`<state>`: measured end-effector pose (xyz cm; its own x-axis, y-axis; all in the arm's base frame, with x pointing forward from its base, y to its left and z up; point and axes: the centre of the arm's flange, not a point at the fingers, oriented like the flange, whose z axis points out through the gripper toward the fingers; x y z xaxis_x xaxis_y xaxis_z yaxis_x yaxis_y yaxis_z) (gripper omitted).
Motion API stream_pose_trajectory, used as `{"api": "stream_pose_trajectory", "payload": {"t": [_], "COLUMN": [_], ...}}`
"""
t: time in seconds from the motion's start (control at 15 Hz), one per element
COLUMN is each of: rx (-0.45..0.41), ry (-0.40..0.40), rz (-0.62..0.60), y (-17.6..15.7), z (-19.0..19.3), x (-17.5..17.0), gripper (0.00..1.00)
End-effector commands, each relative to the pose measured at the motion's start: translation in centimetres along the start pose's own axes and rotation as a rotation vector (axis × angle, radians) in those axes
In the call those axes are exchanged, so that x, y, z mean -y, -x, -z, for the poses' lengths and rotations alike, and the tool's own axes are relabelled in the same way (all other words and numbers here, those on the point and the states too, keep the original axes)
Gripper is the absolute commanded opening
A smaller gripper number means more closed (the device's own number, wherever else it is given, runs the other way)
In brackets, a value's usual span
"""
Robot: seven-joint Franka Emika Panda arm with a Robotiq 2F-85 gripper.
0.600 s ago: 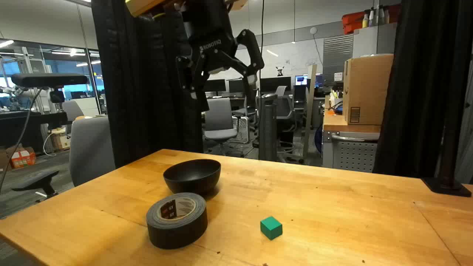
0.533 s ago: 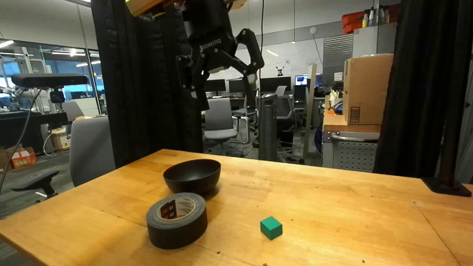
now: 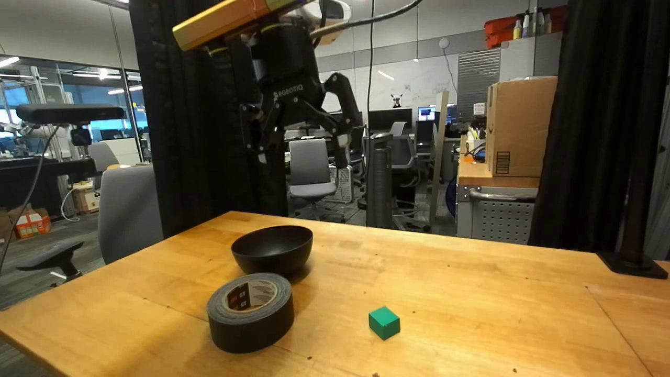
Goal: Move the seal tape
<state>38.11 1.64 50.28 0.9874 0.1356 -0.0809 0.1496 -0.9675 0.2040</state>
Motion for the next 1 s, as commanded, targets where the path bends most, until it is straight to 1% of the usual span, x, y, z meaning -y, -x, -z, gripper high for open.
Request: {"api": "stream_pose_trajectory", "payload": {"t": [0.0,0.2,0.6,0.73,0.93], "rx": [0.015,0.031,0.011,0.017,0.038], "ry": [-0.025,-0.031,-0.036,-0.041,-0.041], "rz": [0.056,0.086,0.132,0.139,0.158], "y": [-0.6,-0.9,-2.3,-2.9,-3.6], "z": [-1.0,-1.9,-4.3,-5.5,-6.8], "x": [2.0,3.0,2.7,2.7,4.0], "gripper": [1.00,1.00,1.00,1.00,1.00]}}
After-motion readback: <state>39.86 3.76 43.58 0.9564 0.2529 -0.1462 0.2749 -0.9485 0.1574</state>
